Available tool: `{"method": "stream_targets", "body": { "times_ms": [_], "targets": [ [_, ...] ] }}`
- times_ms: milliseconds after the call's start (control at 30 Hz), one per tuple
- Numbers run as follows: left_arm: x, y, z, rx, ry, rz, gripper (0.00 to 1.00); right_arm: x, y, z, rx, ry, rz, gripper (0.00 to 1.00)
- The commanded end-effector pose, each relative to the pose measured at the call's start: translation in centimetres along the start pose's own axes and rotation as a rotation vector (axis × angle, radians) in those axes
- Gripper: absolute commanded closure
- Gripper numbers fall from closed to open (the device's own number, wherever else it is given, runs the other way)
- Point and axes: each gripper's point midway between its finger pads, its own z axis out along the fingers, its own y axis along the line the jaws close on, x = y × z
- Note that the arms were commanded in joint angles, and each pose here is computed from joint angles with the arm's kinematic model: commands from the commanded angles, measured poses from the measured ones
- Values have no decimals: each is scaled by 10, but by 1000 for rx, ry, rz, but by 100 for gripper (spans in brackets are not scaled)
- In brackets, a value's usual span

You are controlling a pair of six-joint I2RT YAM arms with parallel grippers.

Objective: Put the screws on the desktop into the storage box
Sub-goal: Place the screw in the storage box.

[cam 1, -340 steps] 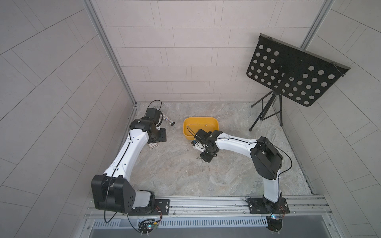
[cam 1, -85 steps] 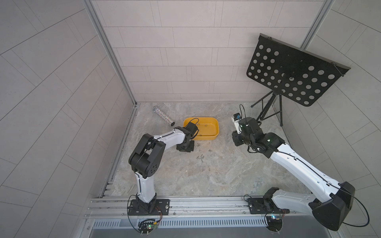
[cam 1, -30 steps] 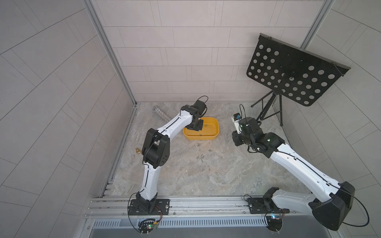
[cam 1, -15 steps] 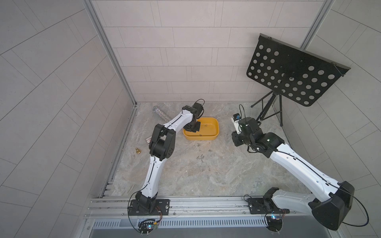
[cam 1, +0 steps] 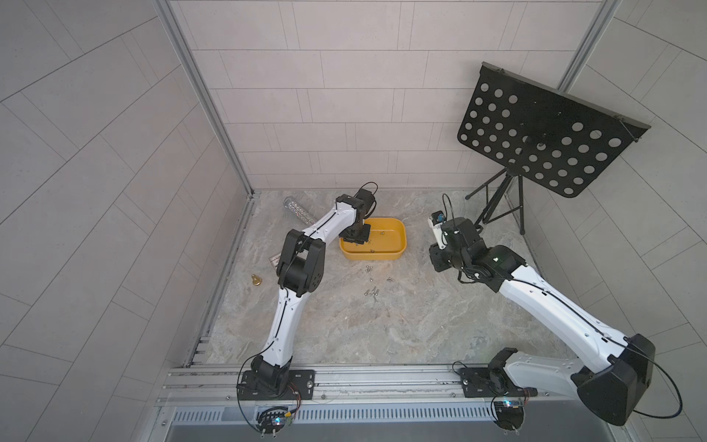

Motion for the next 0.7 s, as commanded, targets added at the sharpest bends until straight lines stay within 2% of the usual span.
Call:
{"method": "stream_targets", "body": {
  "times_ms": [0,133,367,500,667],
  "targets": [
    [-8,5,-25,-2,-37,4,68,4,-2,3,10,17,5,68],
    [-14,9,-51,-1,-83,1,67,2,-3,0,13,15,8,68],
    [-19,19,-126,20,-214,-22,62,1,-1,-2,0,13,39,68],
    [-10,29,-168,18,-283,-31,58,4,5,0,-34,18,60,67],
    [19,48,-196,26,-321,-57,54,15,16,8,-87,43,113,67]
  ]
}}
